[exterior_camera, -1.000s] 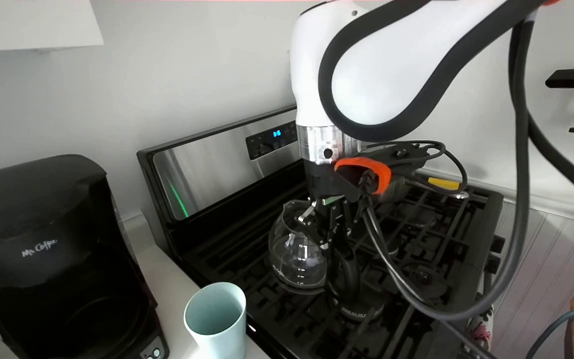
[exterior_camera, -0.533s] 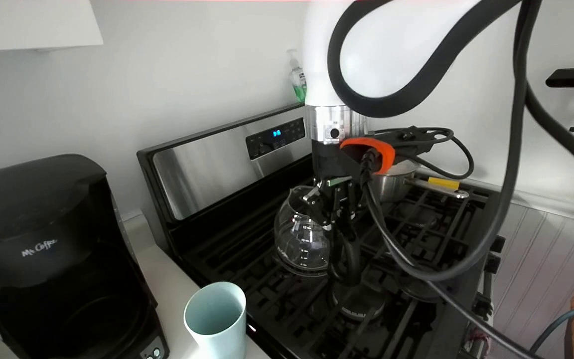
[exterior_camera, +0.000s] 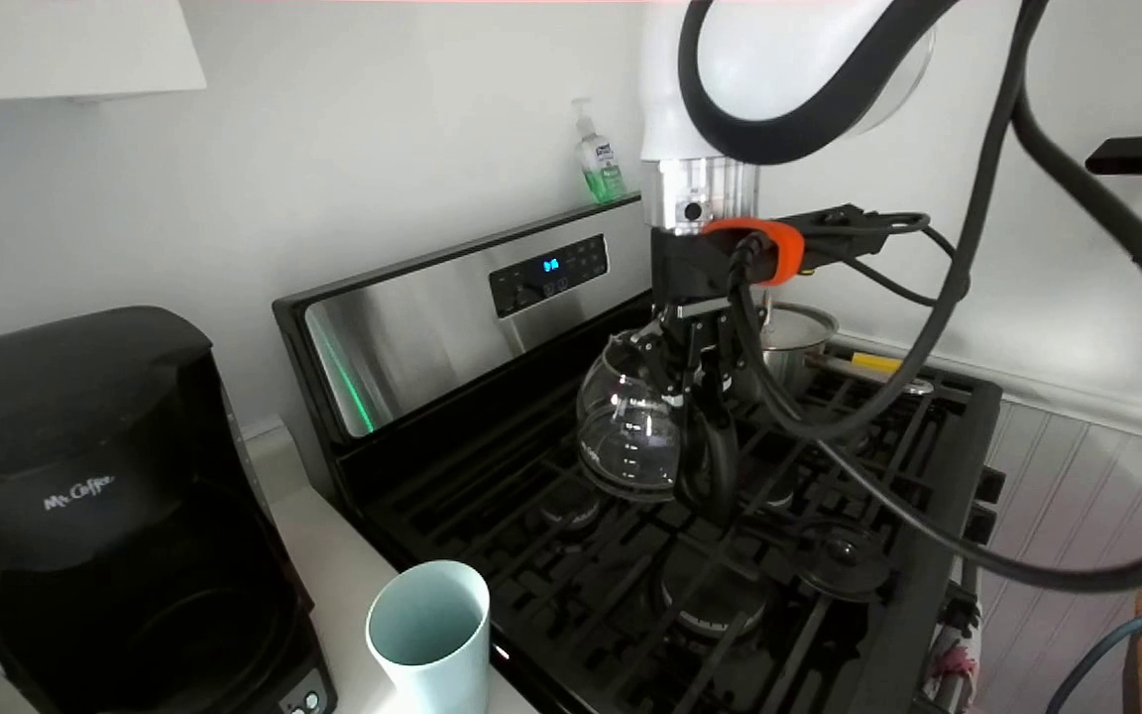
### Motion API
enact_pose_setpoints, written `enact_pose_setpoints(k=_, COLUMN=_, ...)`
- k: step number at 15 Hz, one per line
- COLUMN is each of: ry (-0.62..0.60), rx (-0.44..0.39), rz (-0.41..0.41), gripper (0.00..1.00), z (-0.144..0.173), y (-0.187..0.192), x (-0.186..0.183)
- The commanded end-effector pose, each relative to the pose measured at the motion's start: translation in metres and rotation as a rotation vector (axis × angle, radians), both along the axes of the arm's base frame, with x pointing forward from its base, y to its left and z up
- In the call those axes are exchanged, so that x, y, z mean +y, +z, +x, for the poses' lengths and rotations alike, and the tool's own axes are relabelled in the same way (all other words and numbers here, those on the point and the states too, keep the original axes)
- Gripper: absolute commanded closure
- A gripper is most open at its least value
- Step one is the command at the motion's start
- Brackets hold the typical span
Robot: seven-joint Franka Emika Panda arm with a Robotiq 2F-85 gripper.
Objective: Move the kettle forward to the right
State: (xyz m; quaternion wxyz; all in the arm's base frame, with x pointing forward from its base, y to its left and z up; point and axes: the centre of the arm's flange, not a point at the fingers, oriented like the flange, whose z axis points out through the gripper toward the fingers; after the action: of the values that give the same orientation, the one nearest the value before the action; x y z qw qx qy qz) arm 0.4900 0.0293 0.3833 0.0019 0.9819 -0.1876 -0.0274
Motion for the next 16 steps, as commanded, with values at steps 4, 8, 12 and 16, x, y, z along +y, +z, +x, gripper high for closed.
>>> enact_pose_setpoints(k=4, ry=-0.06, rx=-0.034, rz=-0.008, gripper=0.92, z=0.009, y=0.049, x=-0.065)
enact_pose_setpoints(k=8, ry=-0.068, rx=-0.047, rz=-0.008, gripper=0.92, z=0.027, y=0.049, x=-0.111)
enact_pose_setpoints(k=12, ry=-0.056, rx=-0.026, rz=-0.019, gripper=0.92, z=0.052, y=0.041, x=-0.134)
enact_pose_setpoints(k=16, ry=-0.048, rx=0.004, rz=-0.053, gripper=0.92, z=0.086, y=0.035, x=-0.139)
